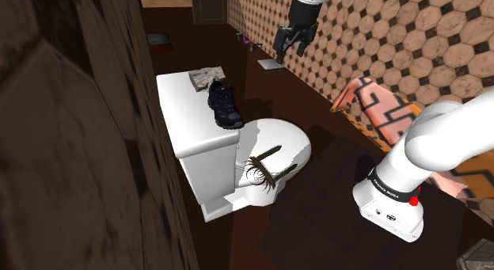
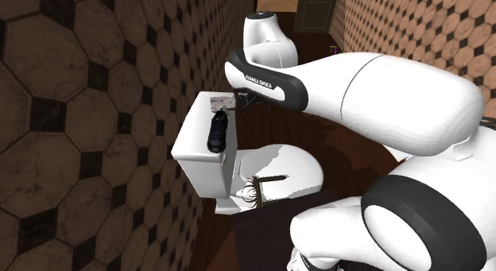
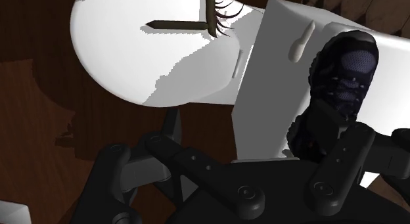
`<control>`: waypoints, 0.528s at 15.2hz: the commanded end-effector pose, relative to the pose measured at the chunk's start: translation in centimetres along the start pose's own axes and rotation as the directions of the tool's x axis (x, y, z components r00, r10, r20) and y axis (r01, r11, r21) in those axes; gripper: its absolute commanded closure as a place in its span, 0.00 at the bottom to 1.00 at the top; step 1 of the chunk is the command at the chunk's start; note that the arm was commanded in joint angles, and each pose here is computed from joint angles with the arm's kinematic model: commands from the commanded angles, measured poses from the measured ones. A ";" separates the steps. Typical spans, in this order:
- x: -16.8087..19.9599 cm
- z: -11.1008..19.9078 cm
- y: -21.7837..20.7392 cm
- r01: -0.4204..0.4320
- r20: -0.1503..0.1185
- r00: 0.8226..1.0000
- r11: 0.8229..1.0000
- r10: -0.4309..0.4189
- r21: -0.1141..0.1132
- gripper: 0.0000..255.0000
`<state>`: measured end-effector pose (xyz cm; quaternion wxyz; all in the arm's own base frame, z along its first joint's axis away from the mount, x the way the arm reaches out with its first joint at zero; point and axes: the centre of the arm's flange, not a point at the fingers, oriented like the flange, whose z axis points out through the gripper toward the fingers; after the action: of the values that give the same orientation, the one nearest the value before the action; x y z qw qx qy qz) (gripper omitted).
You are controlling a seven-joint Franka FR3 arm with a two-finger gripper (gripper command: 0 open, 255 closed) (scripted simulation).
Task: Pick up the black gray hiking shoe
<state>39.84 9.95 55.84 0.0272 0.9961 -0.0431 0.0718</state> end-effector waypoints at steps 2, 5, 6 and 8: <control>1.9 2.0 -3.0 -0.021 0.000 1.000 1.000 0.021 0.007 0.00; 3.9 3.9 -5.7 -0.041 0.001 0.999 0.999 0.041 0.012 0.00; 4.6 4.5 -6.6 -0.047 0.001 0.999 0.999 0.047 0.014 0.00; 6.1 5.8 -8.4 -0.060 0.001 0.998 0.998 0.060 0.018 0.00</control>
<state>46.40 16.95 51.30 0.0176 0.9949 -0.0686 0.0724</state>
